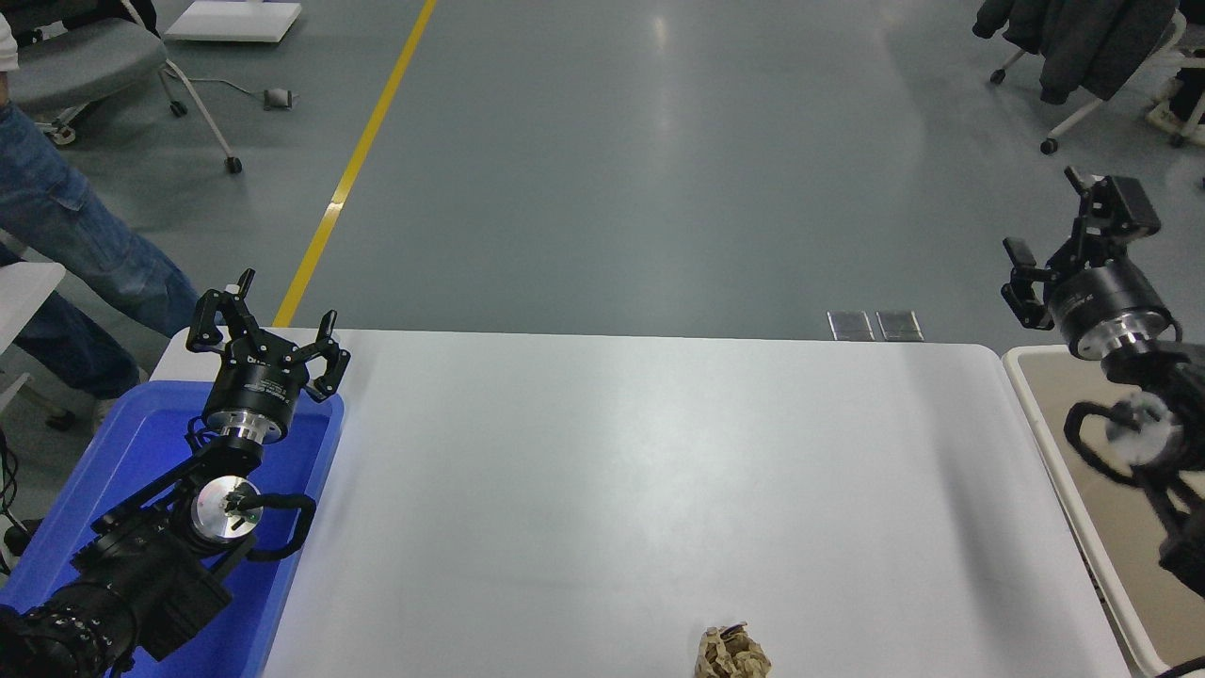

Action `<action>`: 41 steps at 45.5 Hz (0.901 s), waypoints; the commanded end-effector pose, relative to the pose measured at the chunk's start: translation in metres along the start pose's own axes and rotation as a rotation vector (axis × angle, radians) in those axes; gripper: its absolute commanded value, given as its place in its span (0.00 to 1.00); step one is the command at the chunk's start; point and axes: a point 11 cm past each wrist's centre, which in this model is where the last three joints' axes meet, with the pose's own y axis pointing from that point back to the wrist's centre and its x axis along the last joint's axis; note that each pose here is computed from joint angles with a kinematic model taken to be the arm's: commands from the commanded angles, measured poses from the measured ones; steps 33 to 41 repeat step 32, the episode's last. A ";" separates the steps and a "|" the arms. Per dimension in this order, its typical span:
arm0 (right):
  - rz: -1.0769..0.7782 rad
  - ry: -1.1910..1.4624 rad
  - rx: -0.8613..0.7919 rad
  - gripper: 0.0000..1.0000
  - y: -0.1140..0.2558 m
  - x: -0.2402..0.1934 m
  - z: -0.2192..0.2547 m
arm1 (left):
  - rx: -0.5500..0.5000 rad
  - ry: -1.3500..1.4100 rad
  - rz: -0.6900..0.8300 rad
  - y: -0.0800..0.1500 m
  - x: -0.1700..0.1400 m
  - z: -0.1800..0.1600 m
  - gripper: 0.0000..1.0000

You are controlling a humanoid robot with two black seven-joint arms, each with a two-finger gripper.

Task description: Dispose of the paper cup in the dustbin

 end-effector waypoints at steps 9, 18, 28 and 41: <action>0.005 -0.064 0.004 1.00 0.013 -0.009 0.019 | 0.000 0.000 0.000 0.000 0.000 0.000 1.00; 0.003 -0.066 0.003 1.00 0.013 -0.009 0.020 | 0.001 0.001 0.001 0.000 0.000 0.000 1.00; 0.006 -0.067 0.000 1.00 0.014 -0.009 0.021 | -0.001 0.001 0.000 0.000 0.000 0.000 1.00; 0.006 -0.065 0.001 1.00 0.014 -0.009 0.021 | 0.001 0.001 0.001 0.000 0.000 0.000 1.00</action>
